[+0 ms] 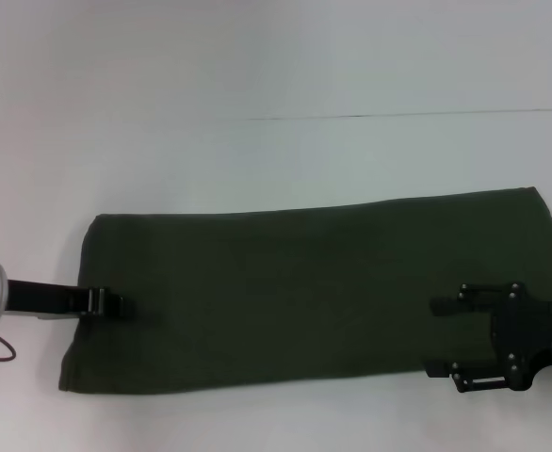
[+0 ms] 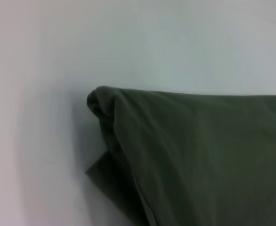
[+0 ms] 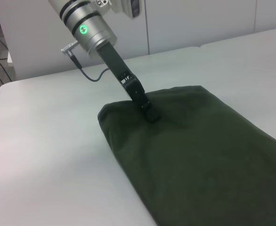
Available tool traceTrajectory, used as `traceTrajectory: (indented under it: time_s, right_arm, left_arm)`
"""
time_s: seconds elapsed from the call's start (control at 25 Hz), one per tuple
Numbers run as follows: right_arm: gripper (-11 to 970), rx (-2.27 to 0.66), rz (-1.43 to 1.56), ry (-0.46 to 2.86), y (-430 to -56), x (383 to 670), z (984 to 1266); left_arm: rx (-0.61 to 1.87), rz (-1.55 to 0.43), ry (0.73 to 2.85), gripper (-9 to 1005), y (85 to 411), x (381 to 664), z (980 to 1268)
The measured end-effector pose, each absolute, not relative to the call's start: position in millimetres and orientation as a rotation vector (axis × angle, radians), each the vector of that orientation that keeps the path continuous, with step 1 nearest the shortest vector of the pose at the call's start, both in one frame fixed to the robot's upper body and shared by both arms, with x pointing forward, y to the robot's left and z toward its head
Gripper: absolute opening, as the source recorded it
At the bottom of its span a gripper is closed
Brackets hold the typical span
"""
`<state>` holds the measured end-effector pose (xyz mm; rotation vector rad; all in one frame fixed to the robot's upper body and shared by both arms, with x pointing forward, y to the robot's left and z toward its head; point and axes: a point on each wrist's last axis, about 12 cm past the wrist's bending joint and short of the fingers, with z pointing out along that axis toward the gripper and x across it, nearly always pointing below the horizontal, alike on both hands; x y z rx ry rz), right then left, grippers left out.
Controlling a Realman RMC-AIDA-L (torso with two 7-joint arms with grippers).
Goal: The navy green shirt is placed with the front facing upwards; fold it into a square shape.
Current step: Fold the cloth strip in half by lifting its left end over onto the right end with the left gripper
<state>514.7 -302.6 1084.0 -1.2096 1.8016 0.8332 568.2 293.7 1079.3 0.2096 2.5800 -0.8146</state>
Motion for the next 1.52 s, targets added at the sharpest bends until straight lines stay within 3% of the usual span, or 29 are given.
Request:
traceTrajectory:
  time_s: [0.12, 0.56, 0.72, 1.08, 1.28, 1.52]
  right_arm:
    - [822, -1.209, 0.830, 1.802, -303, 515, 1084]
    - [821, -1.182, 0.808, 1.819, -302, 518, 1079]
    - [821, -1.152, 0.786, 1.840, -301, 521, 1074]
    - [821, -1.083, 0.798, 1.854, -296, 524, 1066]
    - [820, -1.041, 0.808, 1.851, -298, 520, 1063]
    - [820, -1.007, 0.806, 1.867, -304, 513, 1059]
  left_arm:
    - [0.207, -0.791, 2.572, 98, 299, 568, 1083]
    - [0.134, -0.691, 2.543, 96, 332, 558, 1093]
    - [0.147, -0.748, 2.500, 96, 330, 559, 1104]
    - [0.330, -1.051, 2.304, 94, 263, 583, 1143]
    - [0.444, -1.148, 2.297, 93, 207, 598, 1144]
    - [0.535, -1.079, 2.346, 91, 152, 608, 1133]
